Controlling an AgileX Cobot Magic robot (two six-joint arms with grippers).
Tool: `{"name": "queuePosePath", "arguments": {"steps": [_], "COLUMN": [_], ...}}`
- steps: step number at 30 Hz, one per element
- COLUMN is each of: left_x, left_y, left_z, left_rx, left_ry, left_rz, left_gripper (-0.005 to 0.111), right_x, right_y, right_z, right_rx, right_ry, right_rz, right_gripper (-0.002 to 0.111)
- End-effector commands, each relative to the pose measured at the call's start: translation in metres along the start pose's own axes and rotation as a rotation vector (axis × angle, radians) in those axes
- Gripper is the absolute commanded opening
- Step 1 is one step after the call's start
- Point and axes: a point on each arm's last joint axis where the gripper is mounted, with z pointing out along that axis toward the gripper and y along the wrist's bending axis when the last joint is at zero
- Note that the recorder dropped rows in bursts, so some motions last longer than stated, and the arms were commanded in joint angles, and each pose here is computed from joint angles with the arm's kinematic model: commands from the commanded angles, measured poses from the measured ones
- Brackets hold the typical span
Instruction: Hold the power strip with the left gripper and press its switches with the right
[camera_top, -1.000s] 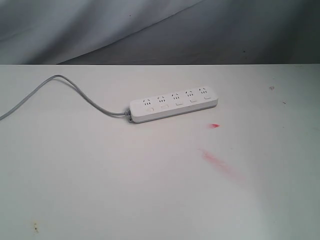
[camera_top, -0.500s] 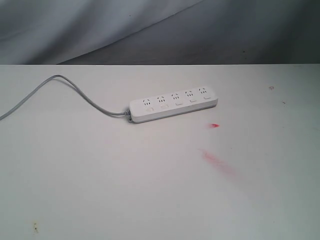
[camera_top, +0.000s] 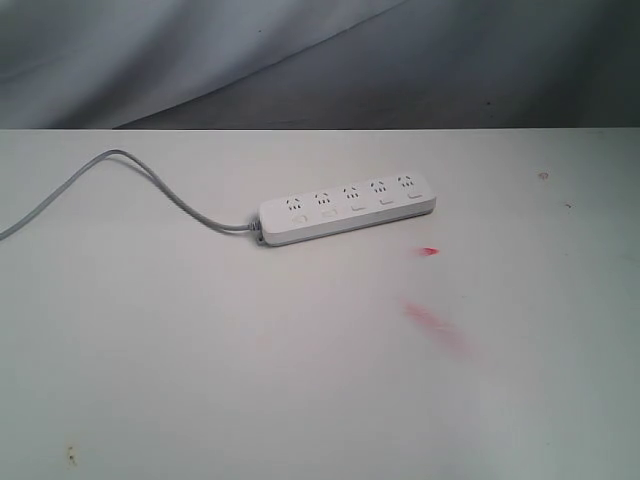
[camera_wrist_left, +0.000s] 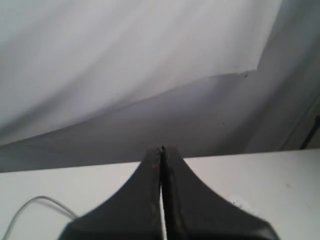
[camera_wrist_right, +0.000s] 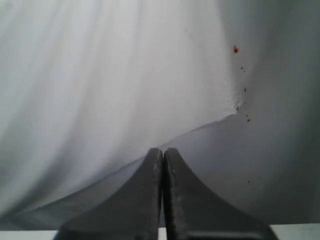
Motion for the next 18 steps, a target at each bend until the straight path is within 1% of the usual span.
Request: {"name": "queuePosePath", "arguments": {"steps": [1,4,7,8,10,11,14,18], "left_x": [-0.007,-0.005,0.008,0.013,0.027,0.033,0.059,0.100], "left_y": [0.012,0.022,0.032,0.035,0.041,0.045,0.053,0.051], "left_z": [0.054,0.095,0.134,0.143,0.166,0.175,0.207,0.245], "left_rx": [-0.002,0.017,0.041,0.054,0.088,0.092,0.094,0.122], "left_ry": [0.118,0.222,0.355,0.395,0.480,0.498,0.560,0.657], "left_rz": [0.056,0.072,0.065,0.085,0.153,0.164,0.155,0.278], "left_gripper": [0.000,0.000,0.000,0.000,0.000,0.000,0.000,0.000], "right_x": [0.002,0.013,0.028,0.031,0.051,0.058,0.087,0.124], "right_y": [-0.004,-0.009,-0.013,-0.013,-0.017,-0.018,-0.024,-0.033], "right_z": [0.056,0.098,0.133,0.139,0.164,0.172,0.197,0.222], "right_rx": [-0.001,-0.006,-0.035,-0.045,-0.063,-0.073,-0.098,-0.104], "right_ry": [0.135,0.235,0.341,0.368,0.443,0.466,0.553,0.643], "right_rz": [-0.070,-0.092,-0.111,-0.114,-0.101,-0.101,-0.103,-0.095], "right_gripper": [0.000,0.000,0.000,0.000,0.000,0.000,0.000,0.000]}}
